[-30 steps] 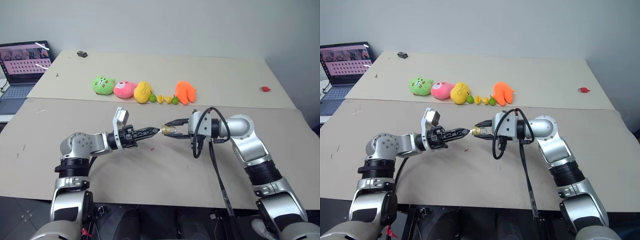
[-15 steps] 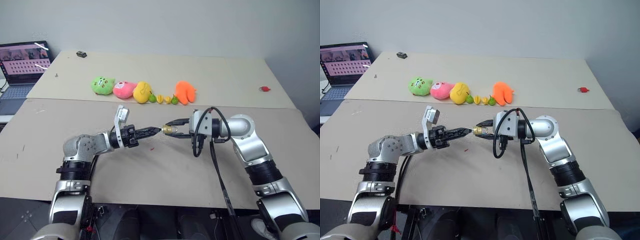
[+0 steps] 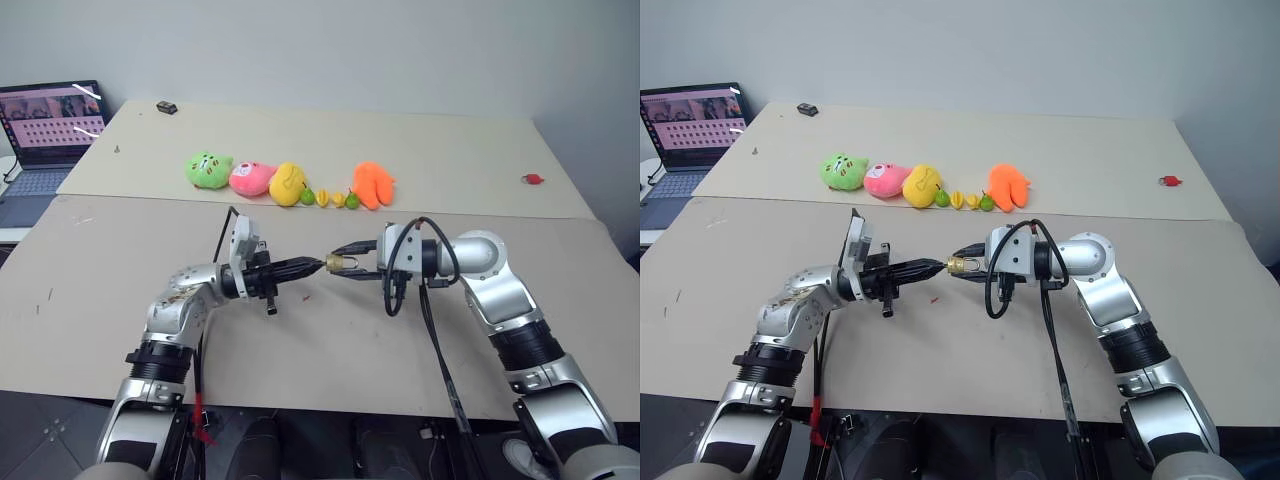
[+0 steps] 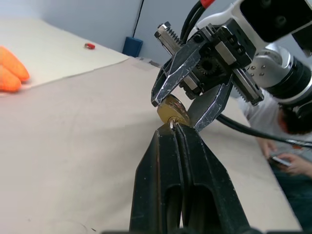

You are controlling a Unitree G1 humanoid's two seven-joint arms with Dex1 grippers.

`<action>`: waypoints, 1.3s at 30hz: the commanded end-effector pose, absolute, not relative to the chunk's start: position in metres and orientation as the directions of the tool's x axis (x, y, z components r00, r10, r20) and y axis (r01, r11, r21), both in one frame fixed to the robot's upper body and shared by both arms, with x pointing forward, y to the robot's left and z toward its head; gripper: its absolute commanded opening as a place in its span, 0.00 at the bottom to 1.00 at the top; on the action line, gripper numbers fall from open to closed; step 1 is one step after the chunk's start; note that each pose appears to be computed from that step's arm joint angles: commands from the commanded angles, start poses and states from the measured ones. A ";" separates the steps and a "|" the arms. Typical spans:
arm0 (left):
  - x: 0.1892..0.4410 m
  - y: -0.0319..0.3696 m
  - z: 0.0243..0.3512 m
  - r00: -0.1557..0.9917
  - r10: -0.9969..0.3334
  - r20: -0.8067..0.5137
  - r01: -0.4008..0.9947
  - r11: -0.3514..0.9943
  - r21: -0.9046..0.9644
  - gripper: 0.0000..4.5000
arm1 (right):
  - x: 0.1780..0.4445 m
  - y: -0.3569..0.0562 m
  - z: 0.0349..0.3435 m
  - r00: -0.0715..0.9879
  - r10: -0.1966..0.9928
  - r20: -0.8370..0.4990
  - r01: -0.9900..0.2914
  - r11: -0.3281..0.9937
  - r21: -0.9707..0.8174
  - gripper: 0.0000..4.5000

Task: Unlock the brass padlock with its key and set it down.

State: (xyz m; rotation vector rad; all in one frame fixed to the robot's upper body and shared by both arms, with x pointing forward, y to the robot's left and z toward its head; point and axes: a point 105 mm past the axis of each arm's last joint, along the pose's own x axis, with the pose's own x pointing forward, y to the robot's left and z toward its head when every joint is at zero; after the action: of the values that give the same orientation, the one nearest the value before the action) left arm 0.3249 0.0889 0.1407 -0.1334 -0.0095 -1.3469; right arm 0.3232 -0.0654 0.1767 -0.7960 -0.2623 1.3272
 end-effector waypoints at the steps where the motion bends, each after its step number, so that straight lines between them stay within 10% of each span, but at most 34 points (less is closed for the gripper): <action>1: 0.341 0.088 0.127 0.323 -0.946 0.035 0.889 0.290 -0.354 0.01 | 0.317 -0.057 0.206 0.238 0.957 -0.166 -0.699 0.050 -0.713 0.20; 10: 0.344 0.086 0.156 0.340 -0.927 0.156 0.730 0.156 -0.666 0.56 | 0.318 -0.058 0.205 0.239 0.956 -0.169 -0.697 0.048 -0.715 0.20; 21: 0.332 0.081 0.182 0.222 -0.946 0.236 0.603 -0.057 -0.795 0.56 | 0.317 -0.057 0.203 0.236 0.956 -0.174 -0.698 0.043 -0.714 0.20; 39: 0.325 0.077 0.164 0.202 -0.969 0.140 0.630 0.019 -0.777 0.56 | 0.317 -0.058 0.204 0.241 0.955 -0.173 -0.694 0.045 -0.719 0.20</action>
State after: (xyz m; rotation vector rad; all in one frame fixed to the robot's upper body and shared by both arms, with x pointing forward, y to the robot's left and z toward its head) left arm 0.3250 0.0775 0.1591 -0.8527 0.5365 -1.3114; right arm 0.3216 -0.0603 0.1871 -0.7792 -0.3217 1.3171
